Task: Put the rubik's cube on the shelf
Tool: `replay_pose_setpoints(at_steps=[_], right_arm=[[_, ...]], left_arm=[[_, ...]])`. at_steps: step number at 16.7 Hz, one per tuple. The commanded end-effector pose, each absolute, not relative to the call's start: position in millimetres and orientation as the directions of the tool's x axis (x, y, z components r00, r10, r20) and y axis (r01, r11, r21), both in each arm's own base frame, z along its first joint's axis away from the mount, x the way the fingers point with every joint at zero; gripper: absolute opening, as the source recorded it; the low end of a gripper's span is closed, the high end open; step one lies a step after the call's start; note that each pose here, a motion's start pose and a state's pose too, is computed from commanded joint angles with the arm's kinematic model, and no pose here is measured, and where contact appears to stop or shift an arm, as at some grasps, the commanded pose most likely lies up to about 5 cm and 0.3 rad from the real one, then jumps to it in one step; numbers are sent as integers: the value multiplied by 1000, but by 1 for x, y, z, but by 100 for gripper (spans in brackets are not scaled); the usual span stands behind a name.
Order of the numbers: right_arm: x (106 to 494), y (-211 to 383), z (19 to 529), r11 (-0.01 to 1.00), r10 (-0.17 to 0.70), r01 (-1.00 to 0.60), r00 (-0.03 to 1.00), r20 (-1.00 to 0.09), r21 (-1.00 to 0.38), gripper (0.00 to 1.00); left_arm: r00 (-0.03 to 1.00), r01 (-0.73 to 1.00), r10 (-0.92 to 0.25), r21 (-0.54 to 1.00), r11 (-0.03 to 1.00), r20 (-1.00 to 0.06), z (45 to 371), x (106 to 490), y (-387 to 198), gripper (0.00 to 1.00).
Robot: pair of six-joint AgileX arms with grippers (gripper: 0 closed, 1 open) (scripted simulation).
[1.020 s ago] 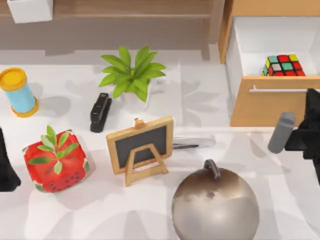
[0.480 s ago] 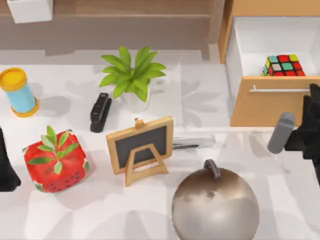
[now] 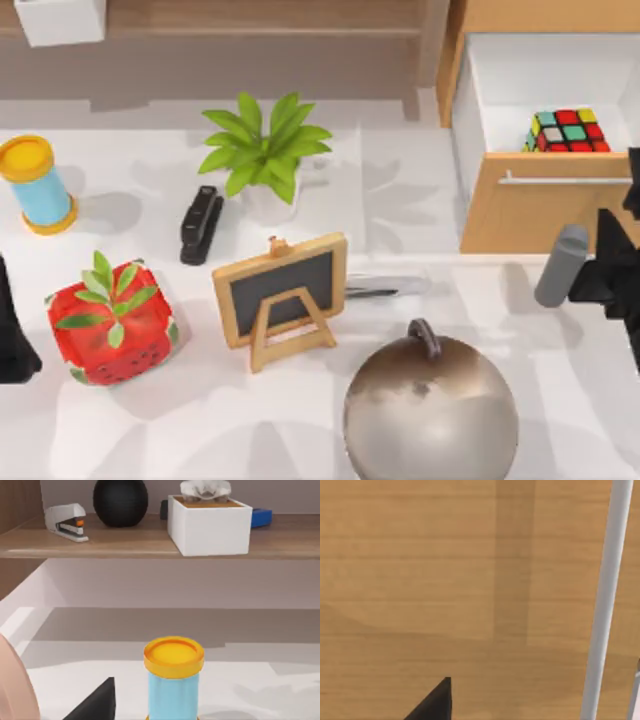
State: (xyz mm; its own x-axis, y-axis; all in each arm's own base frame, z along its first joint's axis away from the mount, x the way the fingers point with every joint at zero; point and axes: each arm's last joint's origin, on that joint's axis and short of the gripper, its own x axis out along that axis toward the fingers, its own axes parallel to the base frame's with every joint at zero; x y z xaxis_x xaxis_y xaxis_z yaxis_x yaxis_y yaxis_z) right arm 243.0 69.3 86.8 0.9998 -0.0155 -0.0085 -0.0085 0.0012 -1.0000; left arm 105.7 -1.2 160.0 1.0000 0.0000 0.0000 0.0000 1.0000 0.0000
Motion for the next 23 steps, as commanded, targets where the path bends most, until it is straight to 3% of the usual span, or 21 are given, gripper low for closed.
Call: replay_pose_setpoints(at_steps=[15,16,18,21,23], right_arm=[[223,69,87,2,-17,-7,1000,-7,-1000,100],[223,68,73,-24,-20,-80,997,-80,-996,100],[223,68,73,-24,-20,-80,997,-80,-996,100],[227,88,80,33,67,-47,997,-45,-998,100],[231,114,88,108,170,-28,985,-10,-994,100]], left_arm=[[1000,0,0,0,1000,0,160,106,-1,100],[1000,0,0,0,1000,0,160,106,-1,100],[1000,0,0,0,1000,0,160,106,-1,100],[1000,0,0,0,1000,0,160,106,-1,100],[1000,0,0,0,1000,0,160,106,-1,100]])
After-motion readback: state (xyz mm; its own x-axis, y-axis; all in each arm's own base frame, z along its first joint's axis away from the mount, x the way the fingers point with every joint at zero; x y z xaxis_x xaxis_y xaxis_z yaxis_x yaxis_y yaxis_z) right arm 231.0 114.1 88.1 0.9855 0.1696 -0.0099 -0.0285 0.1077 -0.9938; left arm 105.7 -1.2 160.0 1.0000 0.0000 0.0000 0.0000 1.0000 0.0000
